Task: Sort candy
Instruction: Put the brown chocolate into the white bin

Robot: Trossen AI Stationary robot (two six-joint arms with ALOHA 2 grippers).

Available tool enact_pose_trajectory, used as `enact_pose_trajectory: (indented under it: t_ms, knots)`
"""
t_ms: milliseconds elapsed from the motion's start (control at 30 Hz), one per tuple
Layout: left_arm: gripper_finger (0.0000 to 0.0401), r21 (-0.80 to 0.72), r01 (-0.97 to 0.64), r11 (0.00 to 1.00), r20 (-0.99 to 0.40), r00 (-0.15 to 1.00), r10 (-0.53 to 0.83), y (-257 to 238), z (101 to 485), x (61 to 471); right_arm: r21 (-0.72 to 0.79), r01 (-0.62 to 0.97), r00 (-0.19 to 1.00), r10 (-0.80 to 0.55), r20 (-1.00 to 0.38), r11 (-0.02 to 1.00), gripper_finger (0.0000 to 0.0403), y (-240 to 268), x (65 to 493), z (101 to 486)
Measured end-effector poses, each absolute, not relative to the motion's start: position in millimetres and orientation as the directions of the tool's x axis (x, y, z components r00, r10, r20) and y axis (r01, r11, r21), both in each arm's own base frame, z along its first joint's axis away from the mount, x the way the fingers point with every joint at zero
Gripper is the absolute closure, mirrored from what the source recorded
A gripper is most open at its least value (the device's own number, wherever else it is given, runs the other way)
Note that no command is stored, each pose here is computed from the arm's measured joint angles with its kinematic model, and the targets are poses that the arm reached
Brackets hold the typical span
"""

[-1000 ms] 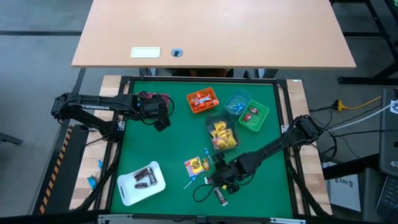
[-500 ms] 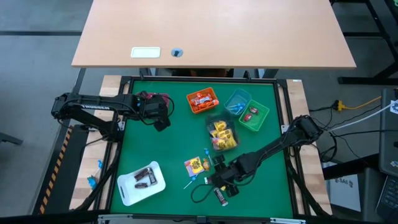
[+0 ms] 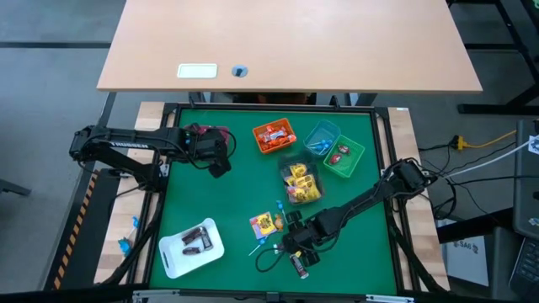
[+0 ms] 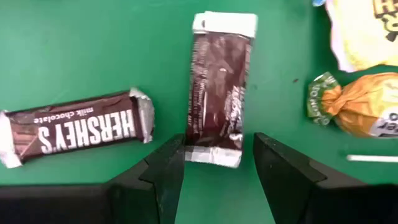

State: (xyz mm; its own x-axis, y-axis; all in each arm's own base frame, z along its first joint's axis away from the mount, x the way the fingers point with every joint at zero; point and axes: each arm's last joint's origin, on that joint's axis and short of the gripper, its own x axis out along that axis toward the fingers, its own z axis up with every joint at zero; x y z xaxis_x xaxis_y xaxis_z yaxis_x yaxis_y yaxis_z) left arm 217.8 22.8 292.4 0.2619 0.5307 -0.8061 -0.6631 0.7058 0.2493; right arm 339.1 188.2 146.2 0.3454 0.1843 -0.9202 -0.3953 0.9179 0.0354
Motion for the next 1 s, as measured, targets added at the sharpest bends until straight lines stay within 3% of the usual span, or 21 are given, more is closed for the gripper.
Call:
enact_pose_trajectory:
  t_ms: [300,800,1000]
  knots:
    - [0.0273,0.244,-0.647,0.722,-0.804,0.281,0.524,17,293,219,0.069,-0.398,0.328,0.212,-0.921,0.915,0.0224,186,341,144]
    - [0.0273,0.222,-0.608,0.762,-0.789,0.348,0.507,5,294,224,0.106,-0.402,0.307,0.243,-0.92,0.909,0.039,184,342,143]
    - [0.0273,0.239,-0.521,0.819,-0.776,0.404,0.484,-7,296,227,0.098,-0.419,0.299,0.239,-0.924,0.903,0.0396,180,341,146]
